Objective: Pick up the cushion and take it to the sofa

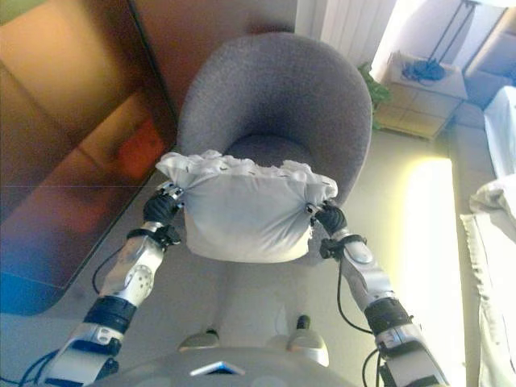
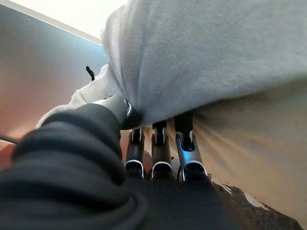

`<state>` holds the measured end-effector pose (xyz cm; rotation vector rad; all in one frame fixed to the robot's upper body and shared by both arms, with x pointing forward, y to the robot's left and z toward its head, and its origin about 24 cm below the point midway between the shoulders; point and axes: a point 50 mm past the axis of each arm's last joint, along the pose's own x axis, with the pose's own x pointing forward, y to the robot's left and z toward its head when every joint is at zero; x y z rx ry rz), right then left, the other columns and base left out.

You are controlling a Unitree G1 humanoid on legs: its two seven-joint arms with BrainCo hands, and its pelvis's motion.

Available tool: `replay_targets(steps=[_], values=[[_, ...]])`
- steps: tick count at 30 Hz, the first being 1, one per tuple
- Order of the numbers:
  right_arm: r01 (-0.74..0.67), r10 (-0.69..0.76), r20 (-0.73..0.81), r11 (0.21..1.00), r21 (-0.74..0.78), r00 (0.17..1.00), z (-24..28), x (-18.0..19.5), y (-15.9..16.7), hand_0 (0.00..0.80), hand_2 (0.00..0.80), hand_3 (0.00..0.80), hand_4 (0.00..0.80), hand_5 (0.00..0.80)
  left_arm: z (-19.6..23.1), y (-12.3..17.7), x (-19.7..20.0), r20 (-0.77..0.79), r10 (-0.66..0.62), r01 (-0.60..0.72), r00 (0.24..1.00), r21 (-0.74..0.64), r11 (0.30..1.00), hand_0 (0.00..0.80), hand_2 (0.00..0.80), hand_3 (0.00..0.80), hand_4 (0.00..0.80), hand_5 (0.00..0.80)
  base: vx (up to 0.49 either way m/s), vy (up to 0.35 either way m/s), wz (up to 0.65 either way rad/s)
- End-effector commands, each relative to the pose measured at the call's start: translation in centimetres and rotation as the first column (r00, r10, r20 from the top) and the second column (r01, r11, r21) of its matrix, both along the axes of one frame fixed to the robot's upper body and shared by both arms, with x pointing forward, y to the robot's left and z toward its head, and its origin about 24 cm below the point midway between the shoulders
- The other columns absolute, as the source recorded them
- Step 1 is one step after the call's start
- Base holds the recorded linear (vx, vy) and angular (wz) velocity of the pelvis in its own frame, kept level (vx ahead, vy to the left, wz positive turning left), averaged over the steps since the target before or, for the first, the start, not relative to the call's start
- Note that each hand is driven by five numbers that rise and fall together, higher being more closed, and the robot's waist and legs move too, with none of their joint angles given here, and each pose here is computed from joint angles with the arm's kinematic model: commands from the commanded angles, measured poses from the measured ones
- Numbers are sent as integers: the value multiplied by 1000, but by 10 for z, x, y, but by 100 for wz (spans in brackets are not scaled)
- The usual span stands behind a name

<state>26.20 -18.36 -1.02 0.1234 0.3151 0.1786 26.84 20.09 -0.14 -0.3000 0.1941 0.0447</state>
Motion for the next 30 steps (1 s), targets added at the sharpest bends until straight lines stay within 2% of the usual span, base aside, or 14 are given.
replay_targets(steps=[1, 12, 24, 30], values=[[-49, 16, 232, 989, 137, 972, 49, 32, 22, 800, 800, 800, 800, 800, 47, -16, 33, 237, -69, 67, 969, 19, 998, 800, 800, 800, 800, 800, 141, 201, -10], [2, -43, 241, 986, 168, 969, 39, 15, 20, 800, 800, 800, 800, 800, 58, -21, 35, 254, -132, 133, 958, 15, 991, 800, 800, 800, 800, 800, 87, 133, -13], [-71, 23, 260, 982, 176, 965, 44, 20, 19, 800, 800, 800, 800, 800, 49, -10, 26, 242, -83, 78, 967, 32, 996, 800, 800, 800, 800, 800, 306, -190, 9], [-92, 51, 240, 982, 166, 970, 48, 19, 20, 800, 800, 800, 800, 800, 46, 0, 16, 225, -41, 48, 973, -27, 998, 800, 800, 800, 800, 800, 340, -230, 22]])
